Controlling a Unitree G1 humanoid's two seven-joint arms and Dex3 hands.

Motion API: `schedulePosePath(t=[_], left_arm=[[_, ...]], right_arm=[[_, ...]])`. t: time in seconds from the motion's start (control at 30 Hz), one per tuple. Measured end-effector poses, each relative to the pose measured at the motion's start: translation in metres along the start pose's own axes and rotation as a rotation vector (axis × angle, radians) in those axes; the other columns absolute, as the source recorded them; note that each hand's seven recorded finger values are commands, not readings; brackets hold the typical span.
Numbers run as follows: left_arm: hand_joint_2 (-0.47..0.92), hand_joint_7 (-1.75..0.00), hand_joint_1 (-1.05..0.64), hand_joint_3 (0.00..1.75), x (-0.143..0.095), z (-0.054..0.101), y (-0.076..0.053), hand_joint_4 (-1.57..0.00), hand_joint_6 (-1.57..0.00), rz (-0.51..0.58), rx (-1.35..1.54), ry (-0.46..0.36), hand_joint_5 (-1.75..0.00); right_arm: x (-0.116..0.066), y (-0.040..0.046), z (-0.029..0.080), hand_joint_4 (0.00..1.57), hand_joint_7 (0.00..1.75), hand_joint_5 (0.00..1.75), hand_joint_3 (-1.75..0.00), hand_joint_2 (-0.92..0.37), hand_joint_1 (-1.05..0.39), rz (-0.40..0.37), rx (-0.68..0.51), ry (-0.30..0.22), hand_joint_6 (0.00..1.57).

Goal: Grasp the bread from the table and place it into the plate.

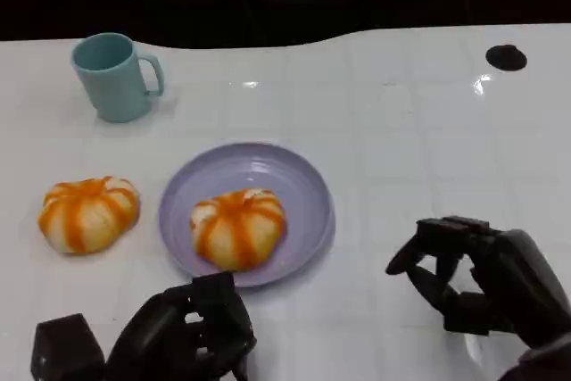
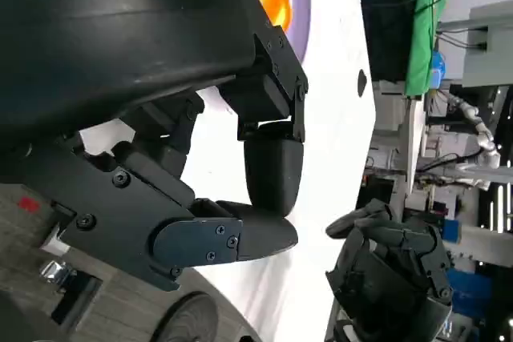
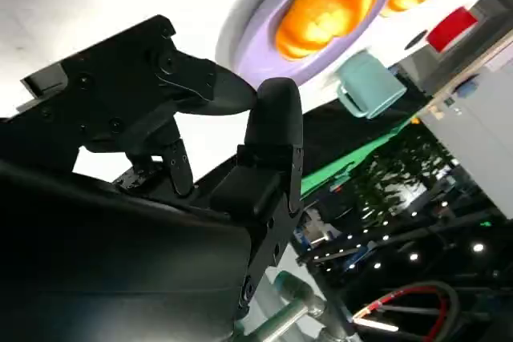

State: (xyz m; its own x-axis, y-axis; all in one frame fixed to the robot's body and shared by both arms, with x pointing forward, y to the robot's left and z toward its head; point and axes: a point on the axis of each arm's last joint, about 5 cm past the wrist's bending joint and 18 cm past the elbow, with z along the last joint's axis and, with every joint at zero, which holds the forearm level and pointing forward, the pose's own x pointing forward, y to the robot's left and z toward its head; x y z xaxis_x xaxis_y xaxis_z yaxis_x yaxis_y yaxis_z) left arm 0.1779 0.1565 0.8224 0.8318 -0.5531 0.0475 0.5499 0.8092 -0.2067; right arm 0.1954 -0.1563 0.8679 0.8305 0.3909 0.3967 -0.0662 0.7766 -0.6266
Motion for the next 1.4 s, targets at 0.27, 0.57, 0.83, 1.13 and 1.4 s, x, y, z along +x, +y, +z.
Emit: schedulePosePath(t=[0.27,0.57,0.83,1.13,1.4], left_arm=[[0.64,-1.40,-0.53,0.67,0.000,0.000,0.000,-0.81,-0.77,0.001,0.002,-0.001,-1.75],[0.64,-1.39,-0.53,0.66,-0.001,0.000,0.000,-0.82,-0.78,0.005,0.000,-0.002,-1.75],[0.65,-1.38,-0.52,0.66,-0.003,0.000,0.003,-0.79,-0.77,0.015,0.002,0.001,-1.75],[0.65,-1.38,-0.51,0.65,-0.003,0.000,0.003,-0.80,-0.77,0.019,-0.004,0.002,-1.75],[0.65,-1.39,-0.50,0.66,-0.003,0.000,0.003,-0.80,-0.77,0.018,-0.005,0.001,-1.75]], right_arm=[[-0.014,-0.0063,0.007,0.82,1.59,1.75,-1.16,-0.49,-0.26,0.020,-0.035,0.062,0.55],[-0.026,-0.0009,0.007,0.83,1.51,1.75,-1.11,-0.53,-0.25,0.014,-0.083,0.088,0.61],[-0.030,0.0087,0.000,0.83,1.50,1.75,-1.12,-0.53,-0.26,-0.001,-0.068,0.091,0.62],[-0.028,0.0119,-0.005,0.83,1.50,1.75,-1.09,-0.54,-0.25,-0.021,-0.072,0.073,0.61],[-0.029,0.0122,-0.006,0.82,1.49,1.75,-1.07,-0.54,-0.23,-0.030,-0.073,0.076,0.62]])
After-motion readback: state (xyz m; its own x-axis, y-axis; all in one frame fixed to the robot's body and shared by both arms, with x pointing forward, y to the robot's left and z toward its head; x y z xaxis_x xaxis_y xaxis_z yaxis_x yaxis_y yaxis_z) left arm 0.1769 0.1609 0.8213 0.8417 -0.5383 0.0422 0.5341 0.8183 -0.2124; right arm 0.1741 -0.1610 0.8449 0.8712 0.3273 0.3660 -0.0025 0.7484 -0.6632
